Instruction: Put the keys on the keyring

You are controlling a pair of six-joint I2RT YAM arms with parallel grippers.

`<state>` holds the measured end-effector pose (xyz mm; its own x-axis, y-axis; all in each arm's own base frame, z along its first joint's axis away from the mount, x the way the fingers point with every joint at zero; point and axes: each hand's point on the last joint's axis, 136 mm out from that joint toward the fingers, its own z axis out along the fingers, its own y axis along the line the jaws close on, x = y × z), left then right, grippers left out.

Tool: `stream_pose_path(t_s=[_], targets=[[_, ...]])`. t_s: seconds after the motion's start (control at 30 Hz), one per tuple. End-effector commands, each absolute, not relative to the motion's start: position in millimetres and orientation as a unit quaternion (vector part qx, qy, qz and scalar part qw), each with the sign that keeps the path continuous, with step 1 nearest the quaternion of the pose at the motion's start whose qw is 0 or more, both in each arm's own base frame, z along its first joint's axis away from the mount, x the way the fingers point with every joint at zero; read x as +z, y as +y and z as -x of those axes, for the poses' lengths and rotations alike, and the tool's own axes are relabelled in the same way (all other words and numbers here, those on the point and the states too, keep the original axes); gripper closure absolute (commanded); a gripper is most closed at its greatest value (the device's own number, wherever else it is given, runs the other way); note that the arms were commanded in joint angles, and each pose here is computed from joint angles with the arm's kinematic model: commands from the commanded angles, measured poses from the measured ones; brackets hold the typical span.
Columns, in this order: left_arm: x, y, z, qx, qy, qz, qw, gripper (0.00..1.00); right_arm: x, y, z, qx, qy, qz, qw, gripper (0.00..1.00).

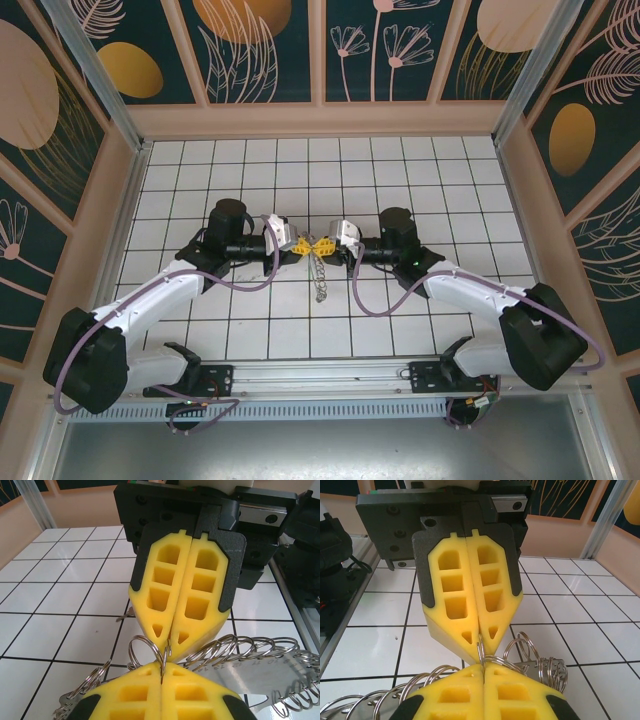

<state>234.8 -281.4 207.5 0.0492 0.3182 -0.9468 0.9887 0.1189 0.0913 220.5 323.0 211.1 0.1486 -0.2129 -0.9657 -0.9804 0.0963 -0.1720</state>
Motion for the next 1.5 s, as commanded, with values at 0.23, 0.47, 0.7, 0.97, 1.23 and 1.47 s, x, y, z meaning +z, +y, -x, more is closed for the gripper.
stream_pose_path(t_s=[0.23,0.47,0.7,0.97,1.23,1.47], targets=[[220,-281,-234,-0.355,0.574,-0.554,0.488,1.0,210,320,-234,0.32,0.538,0.574,0.528,0.8],[219,-281,-236,-0.35,0.575,-0.552,0.493,1.0,214,313,-229,0.308,0.534,0.577,0.535,0.74],[215,-283,-232,-0.36,0.568,-0.565,0.478,1.0,220,323,-221,0.343,0.51,0.598,0.514,0.74],[212,-278,-229,-0.342,0.569,-0.58,0.473,1.0,215,300,-249,0.234,0.535,0.603,0.543,0.73],[211,-280,-221,-0.352,0.557,-0.604,0.448,1.0,218,300,-250,0.187,0.475,0.665,0.545,0.71],[212,-283,-218,-0.364,0.547,-0.616,0.436,1.0,218,316,-239,0.218,0.439,0.697,0.523,0.71]])
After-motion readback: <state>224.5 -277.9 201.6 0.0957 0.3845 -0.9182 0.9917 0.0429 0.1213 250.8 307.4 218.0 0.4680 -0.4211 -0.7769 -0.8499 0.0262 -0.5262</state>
